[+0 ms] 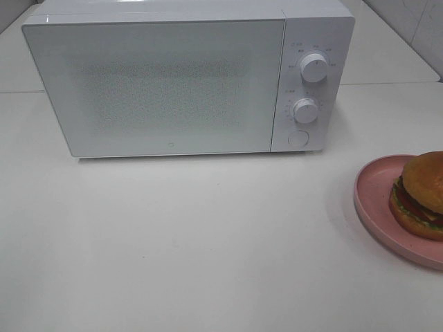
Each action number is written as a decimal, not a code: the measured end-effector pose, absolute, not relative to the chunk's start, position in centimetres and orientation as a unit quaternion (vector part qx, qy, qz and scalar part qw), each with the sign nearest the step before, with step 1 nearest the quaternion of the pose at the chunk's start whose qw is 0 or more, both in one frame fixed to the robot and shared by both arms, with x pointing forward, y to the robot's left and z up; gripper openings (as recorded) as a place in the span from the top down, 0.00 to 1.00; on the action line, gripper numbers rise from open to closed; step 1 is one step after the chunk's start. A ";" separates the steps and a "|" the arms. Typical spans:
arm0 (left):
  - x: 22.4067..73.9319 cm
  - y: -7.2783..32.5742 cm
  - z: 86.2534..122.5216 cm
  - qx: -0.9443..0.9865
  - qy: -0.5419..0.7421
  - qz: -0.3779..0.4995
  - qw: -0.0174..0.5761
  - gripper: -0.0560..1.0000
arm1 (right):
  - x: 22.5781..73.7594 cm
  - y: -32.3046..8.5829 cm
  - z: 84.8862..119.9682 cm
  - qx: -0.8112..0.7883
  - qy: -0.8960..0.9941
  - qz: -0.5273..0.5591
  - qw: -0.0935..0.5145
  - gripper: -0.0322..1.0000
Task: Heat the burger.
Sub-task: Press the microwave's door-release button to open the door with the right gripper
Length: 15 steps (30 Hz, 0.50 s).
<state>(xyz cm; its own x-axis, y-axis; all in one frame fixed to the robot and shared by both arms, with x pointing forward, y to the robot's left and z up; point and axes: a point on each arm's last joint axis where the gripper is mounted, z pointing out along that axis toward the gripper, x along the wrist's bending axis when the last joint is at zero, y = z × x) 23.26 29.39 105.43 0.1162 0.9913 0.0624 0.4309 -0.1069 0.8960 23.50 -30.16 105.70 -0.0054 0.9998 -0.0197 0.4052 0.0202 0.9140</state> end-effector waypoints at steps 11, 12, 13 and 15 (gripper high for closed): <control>23.3 29.4 105.4 0.645 0.551 0.371 0.377 0.95 | 23.5 -30.2 105.7 0.587 0.598 0.381 0.390 0.33; 23.3 29.4 105.4 0.645 0.551 0.371 0.377 0.95 | 23.5 -30.2 105.7 0.587 0.598 0.381 0.390 0.33; 23.3 29.4 105.4 0.645 0.551 0.371 0.377 0.95 | 23.5 -30.2 105.7 0.587 0.598 0.381 0.390 0.33; 23.3 29.4 105.4 0.645 0.551 0.371 0.377 0.95 | 23.5 -30.2 105.7 0.587 0.598 0.381 0.390 0.33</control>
